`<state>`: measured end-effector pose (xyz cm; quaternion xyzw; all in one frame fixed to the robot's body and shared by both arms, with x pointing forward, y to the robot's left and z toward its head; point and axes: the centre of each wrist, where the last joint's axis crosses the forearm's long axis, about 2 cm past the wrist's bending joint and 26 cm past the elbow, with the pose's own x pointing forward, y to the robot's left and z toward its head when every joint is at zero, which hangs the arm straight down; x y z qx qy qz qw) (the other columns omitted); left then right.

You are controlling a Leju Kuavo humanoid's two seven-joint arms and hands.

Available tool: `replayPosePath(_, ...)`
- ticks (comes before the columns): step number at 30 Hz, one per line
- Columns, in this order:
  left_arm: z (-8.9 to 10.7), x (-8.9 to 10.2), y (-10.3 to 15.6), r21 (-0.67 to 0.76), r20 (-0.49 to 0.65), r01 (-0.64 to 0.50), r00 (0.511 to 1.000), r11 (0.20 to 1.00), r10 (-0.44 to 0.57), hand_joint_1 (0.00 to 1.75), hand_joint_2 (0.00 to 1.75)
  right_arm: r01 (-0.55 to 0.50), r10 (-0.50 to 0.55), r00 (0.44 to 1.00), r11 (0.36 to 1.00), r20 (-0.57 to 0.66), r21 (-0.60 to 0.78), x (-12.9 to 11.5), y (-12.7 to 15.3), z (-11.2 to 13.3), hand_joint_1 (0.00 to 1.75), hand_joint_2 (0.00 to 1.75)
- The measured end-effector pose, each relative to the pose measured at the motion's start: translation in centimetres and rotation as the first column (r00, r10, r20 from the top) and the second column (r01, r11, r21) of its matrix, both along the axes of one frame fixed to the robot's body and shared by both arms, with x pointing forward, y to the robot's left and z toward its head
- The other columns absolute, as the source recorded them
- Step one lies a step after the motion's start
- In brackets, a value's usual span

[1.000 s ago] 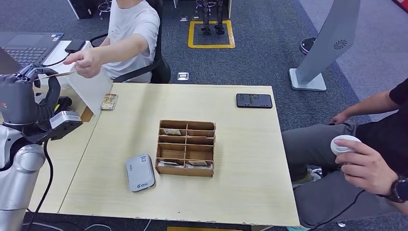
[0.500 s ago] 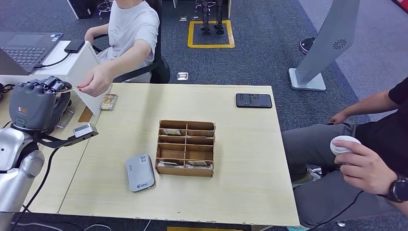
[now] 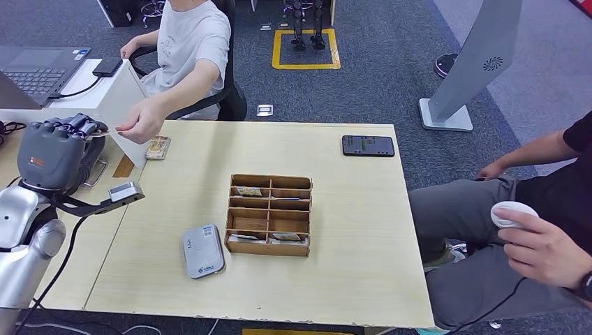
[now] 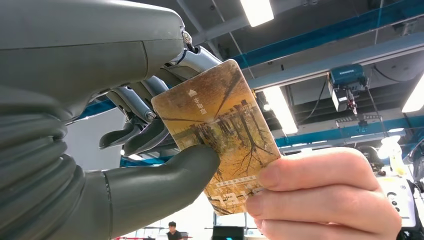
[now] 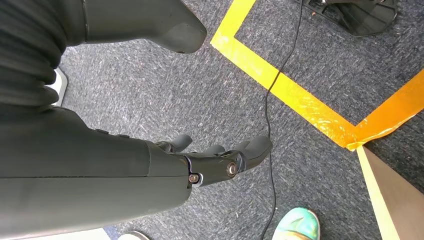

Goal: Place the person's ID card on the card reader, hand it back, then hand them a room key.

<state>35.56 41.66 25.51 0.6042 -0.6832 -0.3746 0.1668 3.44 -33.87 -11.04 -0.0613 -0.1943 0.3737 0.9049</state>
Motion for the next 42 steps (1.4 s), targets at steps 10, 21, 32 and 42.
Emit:
replayPosePath(10, -0.1, 0.0, 0.0, -0.001, -0.005, -0.003, 1.000, 1.000, 0.003, 1.75, 1.75, 0.004, -0.004, 1.000, 1.000, -0.003, -0.003, 0.0, 0.0, 0.0, 0.00, 1.75)
replayPosePath(21, -0.4, 0.0, -0.1, 0.007, -0.016, -0.005, 1.000, 1.000, 0.005, 1.75, 1.75, 0.009, -0.009, 1.000, 1.000, -0.003, -0.002, -0.1, 0.0, 0.0, 0.00, 1.75)
replayPosePath(32, -0.5, 0.0, -0.2, -0.005, -0.037, 0.003, 0.999, 1.000, -0.003, 0.00, 1.75, 0.008, -0.008, 1.000, 1.000, -0.001, 0.000, -0.1, 0.0, 0.0, 0.00, 1.75)
replayPosePath(42, -1.2, -0.1, -0.4, -0.102, -0.117, 0.025, 0.992, 0.994, -0.037, 0.00, 1.75, 0.021, -0.021, 1.000, 1.000, 0.000, -0.003, -0.3, 0.0, 0.0, 0.00, 1.75)
